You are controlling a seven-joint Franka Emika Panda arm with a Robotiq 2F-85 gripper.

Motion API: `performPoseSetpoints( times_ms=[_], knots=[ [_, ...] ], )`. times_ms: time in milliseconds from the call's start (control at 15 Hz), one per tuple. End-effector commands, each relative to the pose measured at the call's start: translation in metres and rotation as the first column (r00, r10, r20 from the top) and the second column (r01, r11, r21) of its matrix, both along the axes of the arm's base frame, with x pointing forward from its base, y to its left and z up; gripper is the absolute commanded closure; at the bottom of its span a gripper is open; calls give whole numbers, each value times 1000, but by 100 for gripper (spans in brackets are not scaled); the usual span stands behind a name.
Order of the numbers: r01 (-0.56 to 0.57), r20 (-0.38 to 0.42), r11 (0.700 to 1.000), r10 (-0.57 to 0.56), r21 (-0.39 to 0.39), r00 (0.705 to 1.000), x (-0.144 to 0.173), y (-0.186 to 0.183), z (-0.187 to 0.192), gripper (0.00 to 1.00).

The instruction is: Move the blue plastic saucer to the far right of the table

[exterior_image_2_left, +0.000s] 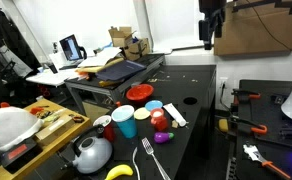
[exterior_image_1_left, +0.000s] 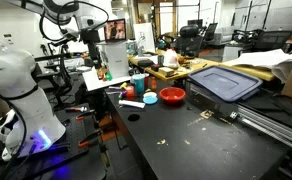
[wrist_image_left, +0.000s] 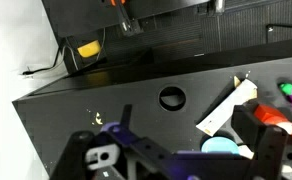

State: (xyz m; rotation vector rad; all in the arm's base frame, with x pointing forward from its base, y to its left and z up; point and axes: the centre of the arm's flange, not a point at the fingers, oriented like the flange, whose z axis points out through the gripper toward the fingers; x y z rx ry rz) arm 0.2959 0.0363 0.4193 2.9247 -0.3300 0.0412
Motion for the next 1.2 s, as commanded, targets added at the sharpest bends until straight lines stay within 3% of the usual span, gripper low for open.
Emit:
performPoseSetpoints(
  times_ms=[0,1133],
  knots=[
    [1,-9,1000,-1,-1,1000,-1,-1,-4,0],
    [2,-27,1000,-2,-1,1000,-2,-1,-10,0]
  ],
)
